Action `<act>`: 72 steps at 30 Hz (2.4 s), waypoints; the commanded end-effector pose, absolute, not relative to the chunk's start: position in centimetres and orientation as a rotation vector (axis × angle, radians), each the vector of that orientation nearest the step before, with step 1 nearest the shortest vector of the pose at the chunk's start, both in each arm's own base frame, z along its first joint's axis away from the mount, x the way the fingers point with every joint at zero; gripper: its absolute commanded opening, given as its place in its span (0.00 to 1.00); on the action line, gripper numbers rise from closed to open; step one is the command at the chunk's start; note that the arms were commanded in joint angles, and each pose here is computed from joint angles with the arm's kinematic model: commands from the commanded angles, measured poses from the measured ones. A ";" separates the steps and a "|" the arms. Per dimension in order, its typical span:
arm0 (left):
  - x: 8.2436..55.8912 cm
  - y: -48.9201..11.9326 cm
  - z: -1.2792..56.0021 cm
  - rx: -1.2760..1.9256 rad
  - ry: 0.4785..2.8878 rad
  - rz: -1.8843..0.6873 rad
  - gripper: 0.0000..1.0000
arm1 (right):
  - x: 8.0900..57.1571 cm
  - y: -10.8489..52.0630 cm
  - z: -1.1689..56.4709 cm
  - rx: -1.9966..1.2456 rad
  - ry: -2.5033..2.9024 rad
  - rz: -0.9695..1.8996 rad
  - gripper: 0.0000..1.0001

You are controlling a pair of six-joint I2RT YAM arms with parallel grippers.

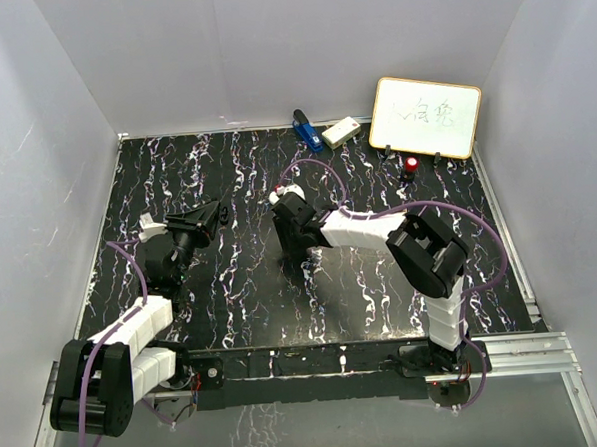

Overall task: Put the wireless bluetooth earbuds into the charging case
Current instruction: Pick up the earbud from the center of the board.

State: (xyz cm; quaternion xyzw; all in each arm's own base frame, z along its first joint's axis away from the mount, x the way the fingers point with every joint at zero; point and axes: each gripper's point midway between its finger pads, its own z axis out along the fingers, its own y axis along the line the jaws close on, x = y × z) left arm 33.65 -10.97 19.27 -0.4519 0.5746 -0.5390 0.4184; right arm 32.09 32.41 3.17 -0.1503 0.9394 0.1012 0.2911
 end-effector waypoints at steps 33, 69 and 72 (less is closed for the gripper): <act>33.4 -10.8 20.1 -1.109 1.424 -1.365 0.00 | 38.0 35.3 7.0 -0.299 2.355 0.267 0.46; 33.4 -10.9 19.9 -1.113 1.430 -1.365 0.00 | 37.1 33.1 2.5 -0.252 2.465 0.191 0.33; 33.4 -10.9 19.9 -1.113 1.432 -1.363 0.00 | 37.0 32.9 2.3 -0.249 2.471 0.187 0.32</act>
